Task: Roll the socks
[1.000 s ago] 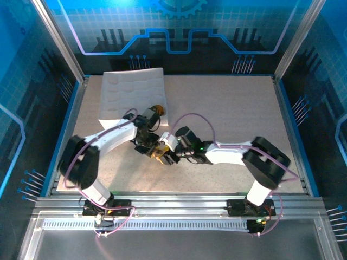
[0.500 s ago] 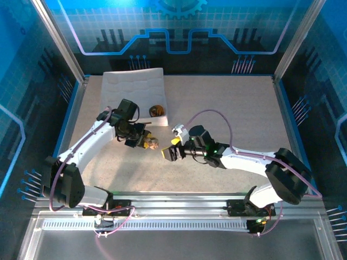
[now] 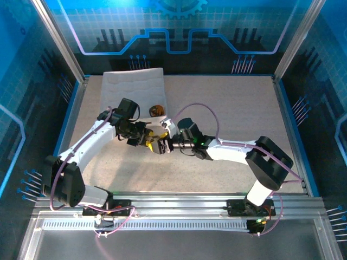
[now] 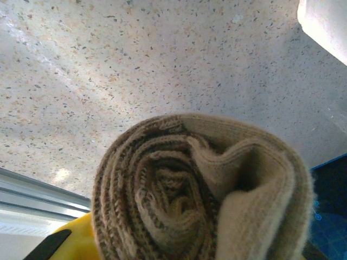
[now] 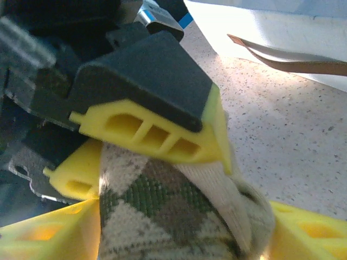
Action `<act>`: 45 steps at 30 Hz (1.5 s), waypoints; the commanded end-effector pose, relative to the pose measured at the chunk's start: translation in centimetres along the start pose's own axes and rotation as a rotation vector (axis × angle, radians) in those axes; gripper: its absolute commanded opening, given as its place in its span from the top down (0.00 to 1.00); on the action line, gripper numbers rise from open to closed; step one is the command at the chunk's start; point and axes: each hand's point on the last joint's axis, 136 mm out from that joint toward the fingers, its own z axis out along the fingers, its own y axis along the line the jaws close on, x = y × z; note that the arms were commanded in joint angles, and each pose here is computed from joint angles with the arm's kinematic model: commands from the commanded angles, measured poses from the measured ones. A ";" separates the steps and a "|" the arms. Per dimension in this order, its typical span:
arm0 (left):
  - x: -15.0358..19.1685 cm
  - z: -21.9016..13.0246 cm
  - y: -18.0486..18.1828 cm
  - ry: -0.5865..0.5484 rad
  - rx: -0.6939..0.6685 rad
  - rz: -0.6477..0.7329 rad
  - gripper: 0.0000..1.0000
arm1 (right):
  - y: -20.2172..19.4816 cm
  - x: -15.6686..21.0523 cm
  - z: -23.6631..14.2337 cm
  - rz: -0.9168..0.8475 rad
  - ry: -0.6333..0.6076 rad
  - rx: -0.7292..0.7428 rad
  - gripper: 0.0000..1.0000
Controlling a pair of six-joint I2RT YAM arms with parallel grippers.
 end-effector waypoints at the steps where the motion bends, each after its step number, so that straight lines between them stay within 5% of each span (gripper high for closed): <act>1: 0.6 -0.2 -0.5 0.039 0.011 -0.020 1.00 | 1.3 -1.7 0.7 0.014 -0.034 -0.069 0.39; 12: 0.5 -0.1 -0.5 0.038 0.032 -0.019 0.96 | 1.0 -3.3 0.8 0.019 -0.054 -0.028 1.00; 17: -1.1 -2.7 -2.1 -0.106 0.114 0.037 0.30 | 1.3 -5.1 0.5 0.016 -0.077 0.059 1.00; 20: -3.5 -6.9 -2.3 -0.348 0.108 0.131 0.08 | 1.0 -6.2 0.3 0.032 -0.084 0.164 1.00; 26: -7.2 -11.2 -1.5 -0.592 0.090 0.168 0.11 | -1.8 -9.3 0.1 0.269 -0.087 0.398 1.00; 35: -9.3 -11.0 2.3 -0.646 -0.008 0.159 0.14 | -3.8 -11.2 3.8 0.618 0.048 0.498 1.00; 45: -9.4 -11.5 7.2 -0.671 -0.091 0.144 0.16 | -6.4 -12.9 4.8 0.705 -0.013 0.628 1.00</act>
